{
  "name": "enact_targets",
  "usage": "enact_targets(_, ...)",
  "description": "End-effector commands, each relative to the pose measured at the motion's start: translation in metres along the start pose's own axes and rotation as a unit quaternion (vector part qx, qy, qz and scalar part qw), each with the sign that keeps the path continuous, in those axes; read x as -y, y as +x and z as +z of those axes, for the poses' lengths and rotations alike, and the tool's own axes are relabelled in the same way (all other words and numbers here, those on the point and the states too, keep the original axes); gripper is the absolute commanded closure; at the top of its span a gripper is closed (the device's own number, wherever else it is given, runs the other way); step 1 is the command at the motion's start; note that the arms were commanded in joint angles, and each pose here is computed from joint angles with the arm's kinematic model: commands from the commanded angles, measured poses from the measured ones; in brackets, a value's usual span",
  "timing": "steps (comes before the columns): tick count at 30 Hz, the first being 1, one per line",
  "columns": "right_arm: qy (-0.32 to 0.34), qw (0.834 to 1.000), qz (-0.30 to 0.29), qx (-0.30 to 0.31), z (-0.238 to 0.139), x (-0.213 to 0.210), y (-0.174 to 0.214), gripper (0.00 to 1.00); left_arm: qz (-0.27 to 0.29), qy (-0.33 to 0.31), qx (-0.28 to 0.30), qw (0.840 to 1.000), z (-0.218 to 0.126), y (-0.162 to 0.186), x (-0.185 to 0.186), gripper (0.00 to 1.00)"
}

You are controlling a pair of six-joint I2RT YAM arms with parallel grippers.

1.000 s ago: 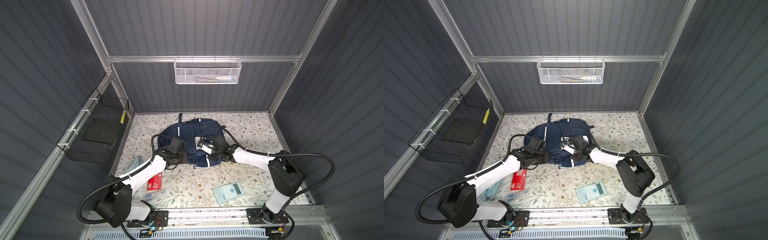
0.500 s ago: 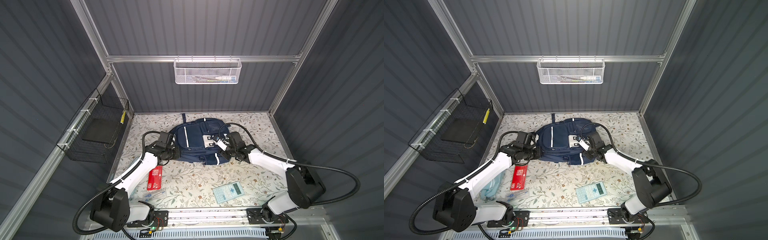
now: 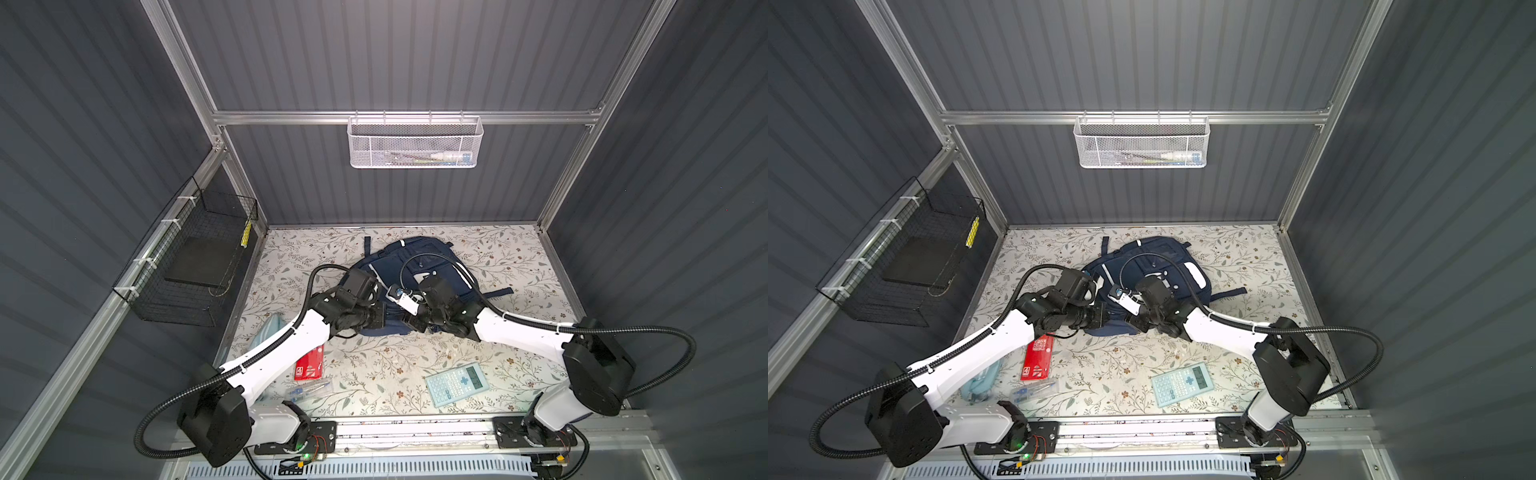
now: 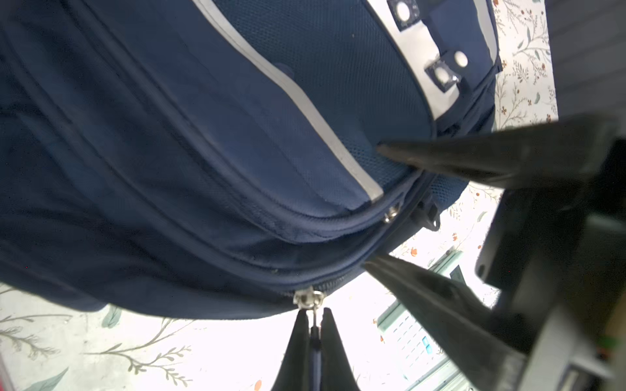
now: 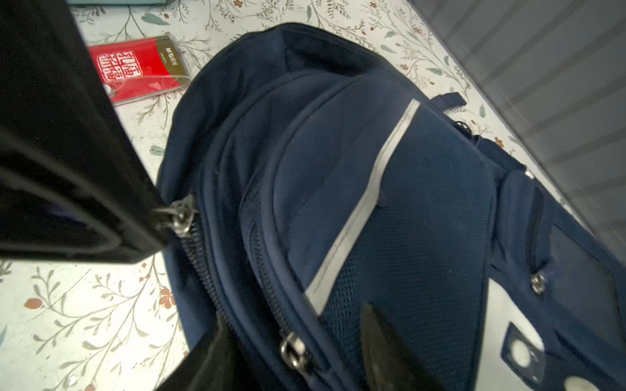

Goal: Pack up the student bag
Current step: 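Grasp the backpack zipper pulls with both grippers near the front pocket, then pull the zipper pulls apart with both grippers, opening the main compartment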

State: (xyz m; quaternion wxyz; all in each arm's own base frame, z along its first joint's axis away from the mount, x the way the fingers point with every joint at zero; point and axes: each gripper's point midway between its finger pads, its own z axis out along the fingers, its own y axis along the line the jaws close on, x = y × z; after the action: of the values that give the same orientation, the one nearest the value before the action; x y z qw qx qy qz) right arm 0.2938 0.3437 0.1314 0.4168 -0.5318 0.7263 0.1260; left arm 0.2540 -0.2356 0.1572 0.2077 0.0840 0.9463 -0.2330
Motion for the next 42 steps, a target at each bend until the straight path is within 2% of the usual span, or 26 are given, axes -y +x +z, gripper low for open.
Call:
enact_targets(1, -0.004, 0.999, -0.031, 0.015, 0.008, -0.007, -0.012, 0.52, -0.004, 0.066, 0.031, 0.997, -0.017, -0.014, 0.027, 1.00)
enact_targets(4, -0.009, 0.999, -0.032, -0.006, 0.011, -0.011, 0.000, 0.87, -0.005, 0.035, 0.037, 0.999, -0.019, -0.015, 0.010, 1.00)
enact_targets(6, -0.012, 0.999, -0.042, -0.015, 0.007, -0.015, 0.010, 0.99, -0.015, 0.026, 0.036, 0.999, -0.020, -0.017, -0.004, 1.00)
enact_targets(9, -0.017, 0.998, -0.051, -0.022, -0.002, -0.018, 0.021, 1.00, -0.044, 0.004, 0.042, 0.998, -0.021, -0.024, -0.037, 1.00)
enact_targets(13, -0.031, 0.998, -0.046, -0.001, -0.018, -0.021, 0.025, 1.00, -0.052, -0.072, 0.047, 0.995, -0.021, -0.036, -0.087, 1.00)
enact_targets(16, -0.041, 0.998, -0.055, 0.001, -0.029, -0.024, 0.034, 1.00, -0.081, -0.085, 0.072, 0.991, -0.023, -0.066, -0.118, 1.00)
enact_targets(20, 0.002, 1.000, -0.017, -0.014, -0.039, 0.010, 0.058, 1.00, -0.074, -0.132, 0.116, 0.982, -0.039, -0.115, -0.145, 1.00)
enact_targets(22, 0.053, 0.998, 0.007, -0.015, -0.048, 0.037, 0.064, 1.00, -0.063, -0.111, 0.113, 0.985, -0.039, -0.121, -0.136, 1.00)
enact_targets(23, 0.093, 0.995, 0.010, -0.020, -0.052, 0.052, 0.067, 0.92, -0.068, -0.080, 0.108, 0.989, -0.036, -0.119, -0.125, 1.00)
enact_targets(24, 0.125, 0.992, 0.008, -0.019, -0.055, 0.062, 0.068, 0.81, -0.069, -0.051, 0.104, 0.991, -0.032, -0.115, -0.111, 1.00)
enact_targets(25, 0.151, 0.988, 0.009, -0.017, -0.060, 0.070, 0.067, 0.68, -0.062, -0.034, 0.096, 0.993, -0.027, -0.108, -0.095, 1.00)
enact_targets(26, 0.161, 0.987, 0.020, -0.007, -0.065, 0.072, 0.061, 0.59, -0.047, -0.030, 0.089, 0.994, -0.023, -0.097, -0.078, 1.00)
enact_targets(29, 0.118, 0.988, 0.091, 0.033, -0.083, 0.058, 0.032, 0.44, -0.037, 0.007, 0.066, 0.997, -0.011, -0.071, -0.038, 1.00)
enact_targets(31, 0.073, 0.987, 0.132, 0.055, -0.091, 0.039, 0.007, 0.38, -0.052, 0.056, 0.064, 0.995, -0.007, -0.061, -0.016, 1.00)
enact_targets(35, 0.037, 0.983, 0.165, 0.070, -0.085, 0.016, -0.023, 0.33, -0.030, 0.058, 0.061, 0.996, -0.007, -0.047, 0.013, 1.00)
enact_targets(39, 0.034, 0.984, 0.172, 0.037, -0.056, 0.010, -0.029, 0.28, -0.021, 0.066, 0.051, 0.996, -0.005, -0.040, 0.026, 1.00)
enact_targets(42, 0.047, 0.986, 0.161, -0.011, -0.034, 0.014, -0.019, 0.32, -0.019, 0.055, 0.050, 0.997, -0.006, -0.037, 0.022, 1.00)
